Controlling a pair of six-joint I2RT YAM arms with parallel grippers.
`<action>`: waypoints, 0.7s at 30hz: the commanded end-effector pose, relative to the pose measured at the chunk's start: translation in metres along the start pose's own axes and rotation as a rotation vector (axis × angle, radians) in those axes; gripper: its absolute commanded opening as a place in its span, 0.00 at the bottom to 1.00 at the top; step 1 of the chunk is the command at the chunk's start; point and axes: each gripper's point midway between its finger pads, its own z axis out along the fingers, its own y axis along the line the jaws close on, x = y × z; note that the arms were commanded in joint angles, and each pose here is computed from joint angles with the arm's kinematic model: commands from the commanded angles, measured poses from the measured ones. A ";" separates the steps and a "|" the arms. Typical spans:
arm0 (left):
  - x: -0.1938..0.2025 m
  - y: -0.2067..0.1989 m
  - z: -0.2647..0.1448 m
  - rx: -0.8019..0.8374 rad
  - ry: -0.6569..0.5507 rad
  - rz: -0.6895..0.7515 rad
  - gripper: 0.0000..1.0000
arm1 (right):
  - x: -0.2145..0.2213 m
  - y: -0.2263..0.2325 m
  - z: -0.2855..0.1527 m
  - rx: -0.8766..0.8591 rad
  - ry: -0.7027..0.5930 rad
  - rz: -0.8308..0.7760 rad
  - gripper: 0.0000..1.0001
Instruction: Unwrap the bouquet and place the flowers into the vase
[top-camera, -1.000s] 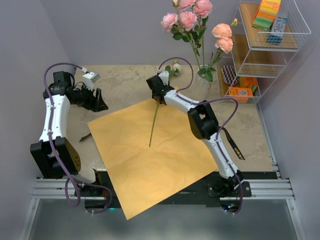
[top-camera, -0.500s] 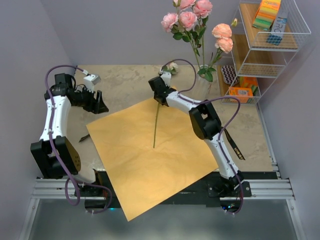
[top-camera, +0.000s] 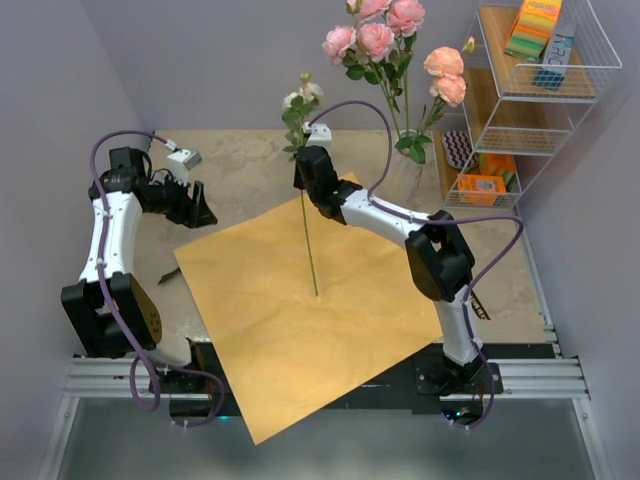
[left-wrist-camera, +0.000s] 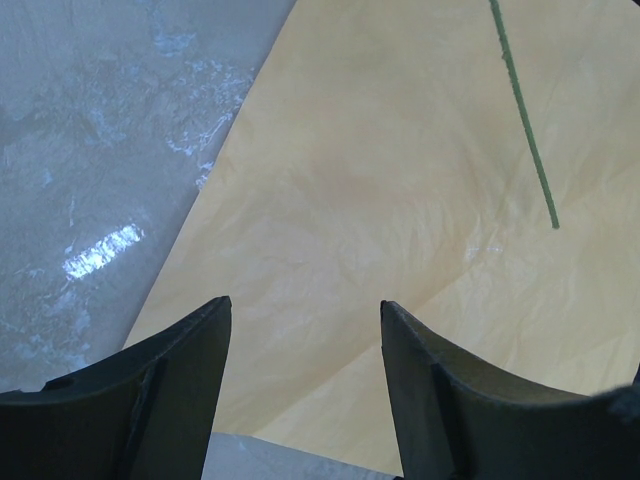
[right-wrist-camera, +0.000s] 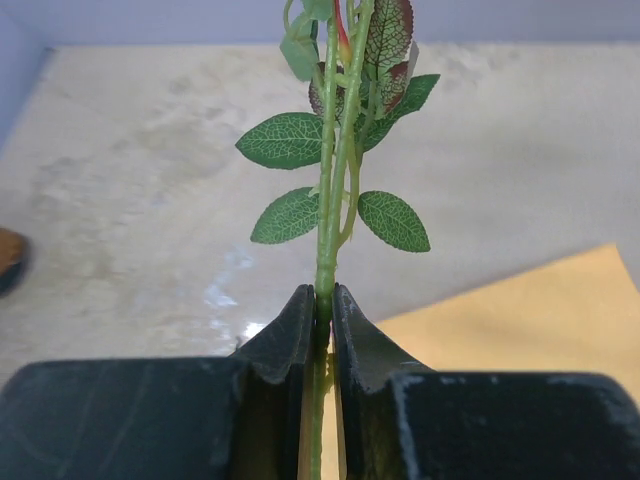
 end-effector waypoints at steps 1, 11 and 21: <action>-0.008 -0.004 -0.009 -0.008 -0.041 0.031 0.66 | -0.083 0.049 -0.044 -0.193 -0.215 -0.053 0.00; -0.015 0.003 0.000 -0.011 -0.098 0.035 0.66 | -0.195 0.102 -0.194 -0.422 -0.551 -0.249 0.00; -0.058 0.014 0.020 -0.146 -0.255 0.058 0.66 | -0.330 0.035 -0.337 -0.290 -0.961 -0.253 0.00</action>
